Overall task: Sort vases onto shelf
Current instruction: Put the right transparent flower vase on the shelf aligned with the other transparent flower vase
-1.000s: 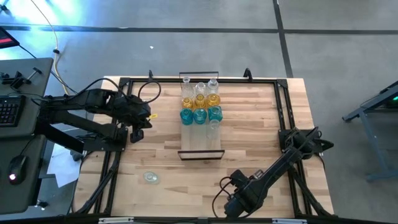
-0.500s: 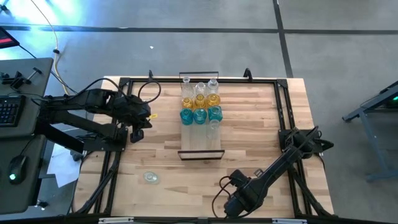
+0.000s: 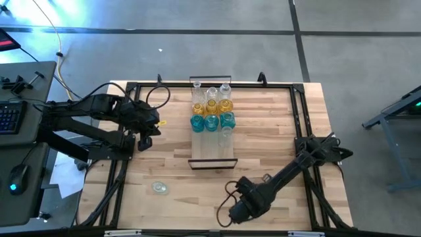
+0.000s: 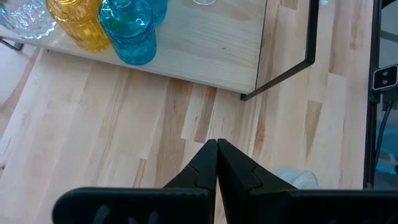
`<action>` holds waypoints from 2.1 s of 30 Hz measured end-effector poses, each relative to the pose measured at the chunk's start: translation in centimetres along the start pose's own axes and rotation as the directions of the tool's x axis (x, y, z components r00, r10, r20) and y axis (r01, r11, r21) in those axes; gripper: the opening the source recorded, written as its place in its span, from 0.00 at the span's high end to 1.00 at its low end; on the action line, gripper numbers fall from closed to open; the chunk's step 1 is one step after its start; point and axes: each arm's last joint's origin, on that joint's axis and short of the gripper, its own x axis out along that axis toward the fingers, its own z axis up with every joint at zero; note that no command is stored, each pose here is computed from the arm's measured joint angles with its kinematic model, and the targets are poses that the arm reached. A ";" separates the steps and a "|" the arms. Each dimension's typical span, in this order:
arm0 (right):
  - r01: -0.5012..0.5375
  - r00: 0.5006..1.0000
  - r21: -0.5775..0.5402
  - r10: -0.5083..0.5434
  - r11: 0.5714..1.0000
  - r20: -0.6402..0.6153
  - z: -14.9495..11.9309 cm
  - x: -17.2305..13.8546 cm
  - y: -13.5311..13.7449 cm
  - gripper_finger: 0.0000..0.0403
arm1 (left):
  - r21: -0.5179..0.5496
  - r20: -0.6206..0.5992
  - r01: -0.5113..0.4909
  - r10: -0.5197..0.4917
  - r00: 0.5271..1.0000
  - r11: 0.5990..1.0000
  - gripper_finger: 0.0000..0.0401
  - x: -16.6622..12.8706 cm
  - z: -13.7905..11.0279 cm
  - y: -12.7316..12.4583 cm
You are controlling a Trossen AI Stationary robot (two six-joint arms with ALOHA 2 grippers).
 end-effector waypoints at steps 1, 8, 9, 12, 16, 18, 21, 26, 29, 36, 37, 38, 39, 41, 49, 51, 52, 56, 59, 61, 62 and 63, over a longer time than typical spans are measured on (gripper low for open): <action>-0.012 1.000 -0.006 0.012 1.000 0.002 0.2 -0.4 -0.1 0.99 | 0.000 0.002 -0.004 0.004 1.000 1.000 1.00 0.0 0.0 0.0; -0.105 0.994 -0.051 0.105 0.993 0.003 1.4 -2.9 -0.2 0.99 | -0.026 0.024 -0.081 0.082 0.996 0.996 1.00 0.0 0.1 0.2; -0.121 0.993 -0.057 0.121 0.991 0.004 1.6 -3.3 -0.3 0.99 | -0.026 0.024 -0.082 0.082 0.996 0.996 1.00 0.0 0.1 0.2; -0.169 0.985 -0.088 0.170 0.982 0.010 2.0 -4.5 -0.3 0.99 | -0.009 0.024 -0.083 0.083 0.996 0.997 1.00 0.0 0.1 0.2; -0.233 0.971 -0.146 0.239 0.961 0.022 2.9 -6.3 -0.7 1.00 | -0.002 0.031 -0.108 0.108 0.994 0.994 1.00 0.0 0.1 0.3; -0.259 0.963 -0.170 0.268 0.951 0.035 3.5 -7.1 -0.9 1.00 | -0.002 0.036 -0.124 0.124 0.992 0.992 1.00 0.0 0.1 0.4; -0.292 0.947 -0.212 0.313 0.932 0.072 4.5 -8.5 -1.4 1.00 | -0.002 0.037 -0.127 0.127 0.991 0.992 1.00 0.0 0.1 0.4; -0.299 0.911 -0.264 0.357 0.917 0.206 6.3 -10.7 -2.5 1.00 | -0.016 0.043 -0.149 0.149 0.988 0.989 1.00 0.0 0.1 0.4; -0.280 0.892 -0.263 0.352 0.923 0.283 7.7 -11.4 -3.6 1.00 | -0.047 0.044 -0.153 0.155 0.987 0.987 1.00 0.0 0.1 0.4; -0.246 0.864 -0.305 0.351 0.920 0.361 9.8 -12.9 -6.1 1.00 | -0.074 0.048 -0.151 0.154 0.987 0.986 1.00 -0.1 0.1 0.5; -0.249 0.862 -0.311 0.356 0.917 0.361 9.9 -13.2 -6.5 1.00 | -0.074 0.048 -0.151 0.154 0.987 0.986 1.00 -0.1 0.1 0.5; -0.253 0.857 -0.321 0.366 0.913 0.363 10.0 -13.5 -6.9 1.00 | -0.074 0.048 -0.150 0.154 0.987 0.986 1.00 -0.1 0.1 0.5; -0.259 0.851 -0.328 0.375 0.908 0.368 10.0 -13.7 -7.1 1.00 | -0.074 0.048 -0.151 0.154 0.987 0.986 1.00 -0.1 0.1 0.5; -0.272 0.834 -0.342 0.398 0.899 0.382 10.0 -14.4 -7.7 1.00 | -0.074 0.048 -0.150 0.154 0.987 0.986 1.00 -0.1 0.1 0.5; -0.315 0.748 -0.364 0.465 0.877 0.474 9.7 -16.5 -9.1 1.00 | -0.076 0.056 -0.180 0.184 0.981 0.981 1.00 -0.2 0.1 0.6; -0.314 0.736 -0.358 0.464 0.879 0.493 9.7 -16.8 -9.4 1.00 | -0.076 0.059 -0.189 0.194 0.979 0.979 1.00 -0.2 0.1 0.6; -0.307 0.737 -0.354 0.456 0.884 0.499 9.8 -16.7 -9.5 1.00 | -0.076 0.060 -0.192 0.197 0.979 0.978 1.00 -0.2 0.1 0.6; -0.254 0.752 -0.347 0.410 0.903 0.516 10.9 -16.5 -10.3 1.00 | -0.076 0.060 -0.192 0.197 0.979 0.978 1.00 -0.1 0.1 0.6; -0.210 0.756 -0.343 0.375 0.915 0.536 12.2 -16.3 -10.9 1.00 | -0.076 0.060 -0.195 0.199 0.978 0.978 1.00 -0.1 0.1 0.6; -0.179 0.760 -0.341 0.350 0.923 0.548 13.3 -16.2 -11.6 1.00 | -0.077 0.060 -0.195 0.200 0.978 0.978 1.00 -0.1 0.1 0.6; -0.171 0.762 -0.340 0.343 0.925 0.549 13.8 -16.2 -11.9 1.00 | -0.078 0.060 -0.196 0.200 0.978 0.978 1.00 -0.1 0.1 0.6; -0.170 0.765 -0.343 0.343 0.924 0.545 14.3 -16.2 -12.3 1.00 | -0.084 0.061 -0.195 0.200 0.978 0.977 1.00 -0.2 0.1 0.6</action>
